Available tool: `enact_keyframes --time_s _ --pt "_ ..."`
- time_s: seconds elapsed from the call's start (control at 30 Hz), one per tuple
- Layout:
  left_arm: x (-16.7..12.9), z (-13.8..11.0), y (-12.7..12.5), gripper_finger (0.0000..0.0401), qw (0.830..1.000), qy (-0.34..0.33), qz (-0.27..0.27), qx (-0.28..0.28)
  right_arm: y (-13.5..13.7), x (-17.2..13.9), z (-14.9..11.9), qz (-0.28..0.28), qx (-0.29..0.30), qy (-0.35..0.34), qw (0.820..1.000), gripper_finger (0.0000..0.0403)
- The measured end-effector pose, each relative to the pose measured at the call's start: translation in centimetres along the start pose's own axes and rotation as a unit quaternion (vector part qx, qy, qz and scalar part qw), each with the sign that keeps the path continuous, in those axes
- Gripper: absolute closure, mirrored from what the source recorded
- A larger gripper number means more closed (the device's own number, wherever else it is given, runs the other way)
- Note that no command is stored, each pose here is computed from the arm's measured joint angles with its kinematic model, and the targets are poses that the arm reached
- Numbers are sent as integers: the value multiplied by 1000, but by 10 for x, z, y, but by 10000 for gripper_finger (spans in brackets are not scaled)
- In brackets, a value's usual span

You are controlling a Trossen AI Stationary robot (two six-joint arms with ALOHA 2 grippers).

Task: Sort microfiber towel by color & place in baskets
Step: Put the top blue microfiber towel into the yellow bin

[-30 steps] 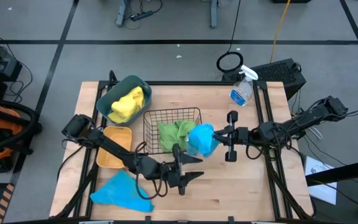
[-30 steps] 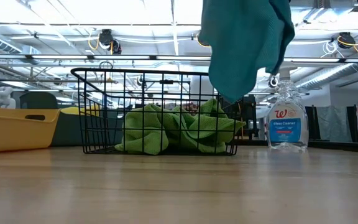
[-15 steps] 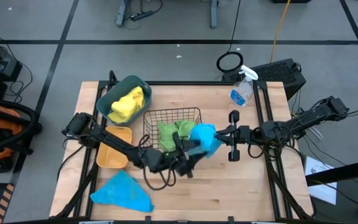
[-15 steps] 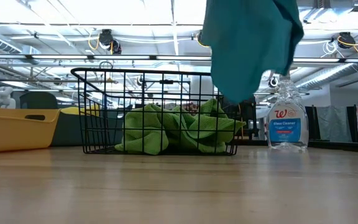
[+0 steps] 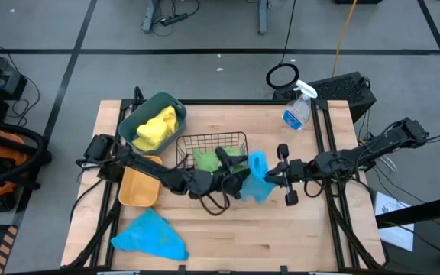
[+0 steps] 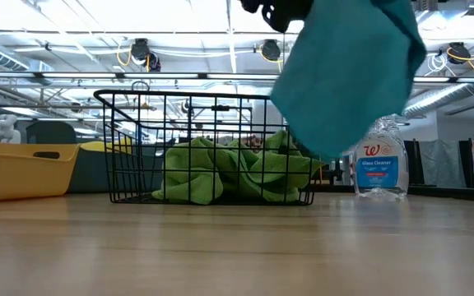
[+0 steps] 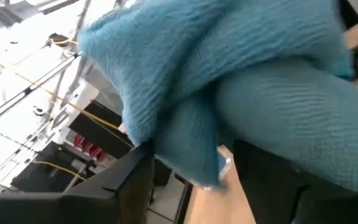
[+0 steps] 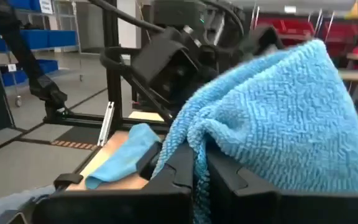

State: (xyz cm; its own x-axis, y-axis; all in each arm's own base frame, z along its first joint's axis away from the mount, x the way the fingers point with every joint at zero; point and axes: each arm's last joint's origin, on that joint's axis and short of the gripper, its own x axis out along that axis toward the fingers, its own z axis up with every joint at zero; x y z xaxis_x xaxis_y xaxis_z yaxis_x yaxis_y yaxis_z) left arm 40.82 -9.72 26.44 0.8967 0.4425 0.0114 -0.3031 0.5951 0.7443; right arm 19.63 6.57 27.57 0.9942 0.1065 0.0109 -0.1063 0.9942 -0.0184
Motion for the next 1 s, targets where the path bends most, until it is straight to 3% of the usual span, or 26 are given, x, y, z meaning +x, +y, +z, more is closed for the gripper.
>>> enact_keyframes --time_s 0.13,0.33,0.57,0.73,0.87,1.0 --pt "-10 9 -8 231 1000 -17 -14 2 2 -1 -4 5 12 23 1000 376" --pt "-33 44 -13 385 993 -108 -38 -2 5 -6 -3 14 11 31 999 299" --pt "-44 63 -13 395 990 -133 -46 -30 9 -23 -5 35 0 71 997 197" --pt "-42 62 -11 396 990 -116 -37 -68 18 -31 -13 63 -40 119 990 137" --pt "-33 56 -6 396 992 -98 -24 -81 30 -34 -17 86 -97 126 984 111" --pt "-24 49 0 396 989 -86 -17 -115 44 -35 -24 63 -165 139 974 108"
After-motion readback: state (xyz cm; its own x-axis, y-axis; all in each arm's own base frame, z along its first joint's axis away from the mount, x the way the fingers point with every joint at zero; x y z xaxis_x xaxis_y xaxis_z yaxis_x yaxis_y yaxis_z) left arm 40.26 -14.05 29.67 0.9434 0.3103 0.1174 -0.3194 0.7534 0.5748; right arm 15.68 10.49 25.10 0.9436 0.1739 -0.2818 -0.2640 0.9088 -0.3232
